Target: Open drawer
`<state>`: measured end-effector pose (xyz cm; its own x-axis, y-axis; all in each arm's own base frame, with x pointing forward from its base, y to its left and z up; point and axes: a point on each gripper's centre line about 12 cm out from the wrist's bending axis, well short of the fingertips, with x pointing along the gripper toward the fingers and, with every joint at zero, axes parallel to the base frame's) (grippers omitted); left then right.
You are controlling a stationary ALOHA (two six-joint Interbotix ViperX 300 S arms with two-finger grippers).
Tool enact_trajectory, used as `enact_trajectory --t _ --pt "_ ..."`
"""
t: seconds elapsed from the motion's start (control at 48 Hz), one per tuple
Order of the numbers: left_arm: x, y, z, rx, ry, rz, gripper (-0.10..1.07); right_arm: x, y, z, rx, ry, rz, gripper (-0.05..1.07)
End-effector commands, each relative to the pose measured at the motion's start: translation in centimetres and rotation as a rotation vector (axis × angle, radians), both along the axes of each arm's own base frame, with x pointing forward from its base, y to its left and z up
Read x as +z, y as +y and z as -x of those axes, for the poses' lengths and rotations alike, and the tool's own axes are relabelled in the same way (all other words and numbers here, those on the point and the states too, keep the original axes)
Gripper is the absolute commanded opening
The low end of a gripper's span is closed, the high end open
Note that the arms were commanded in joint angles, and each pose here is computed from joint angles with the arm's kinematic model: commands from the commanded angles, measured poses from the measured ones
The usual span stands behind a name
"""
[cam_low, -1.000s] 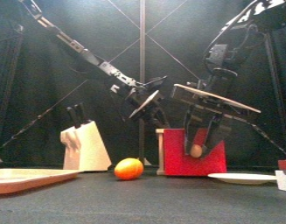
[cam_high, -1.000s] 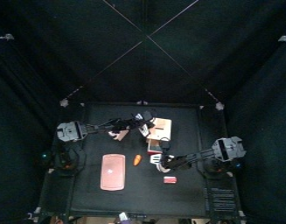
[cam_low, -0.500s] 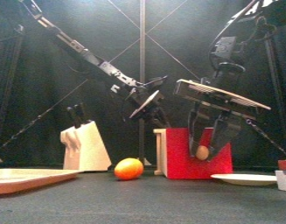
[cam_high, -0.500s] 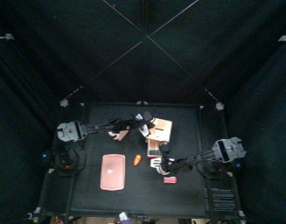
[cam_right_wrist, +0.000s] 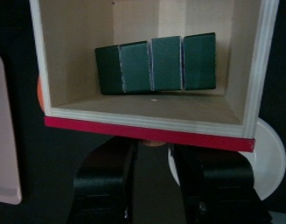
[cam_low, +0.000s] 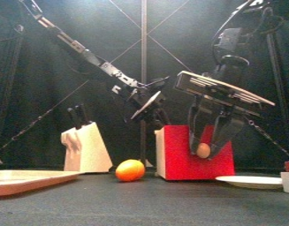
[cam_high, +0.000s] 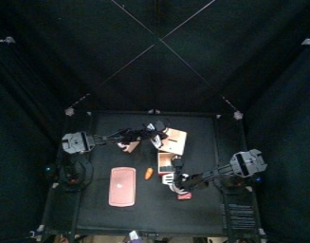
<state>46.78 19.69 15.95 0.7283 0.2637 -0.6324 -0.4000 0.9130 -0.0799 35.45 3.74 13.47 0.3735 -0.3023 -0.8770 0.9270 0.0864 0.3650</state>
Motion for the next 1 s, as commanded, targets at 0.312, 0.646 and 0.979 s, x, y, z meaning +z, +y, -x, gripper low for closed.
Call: enact_trajectory --t 0.312,0.646,0.979 --pt "1.6 -0.5 1.3 0.009 -0.029 -0.009 0.26 1.7 -0.9 0.1 -0.046 0.005 0.052 0.6" --pt "5.4 -2.7 2.9 0.011 -0.181 -0.102 0.26 2.5 -1.2 -0.5 -0.031 -0.015 0.081 0.97" --pt "7.0 -4.5 3.9 -0.014 -0.221 -0.121 0.26 3.7 -0.7 -0.2 -0.025 -0.038 0.05 1.04"
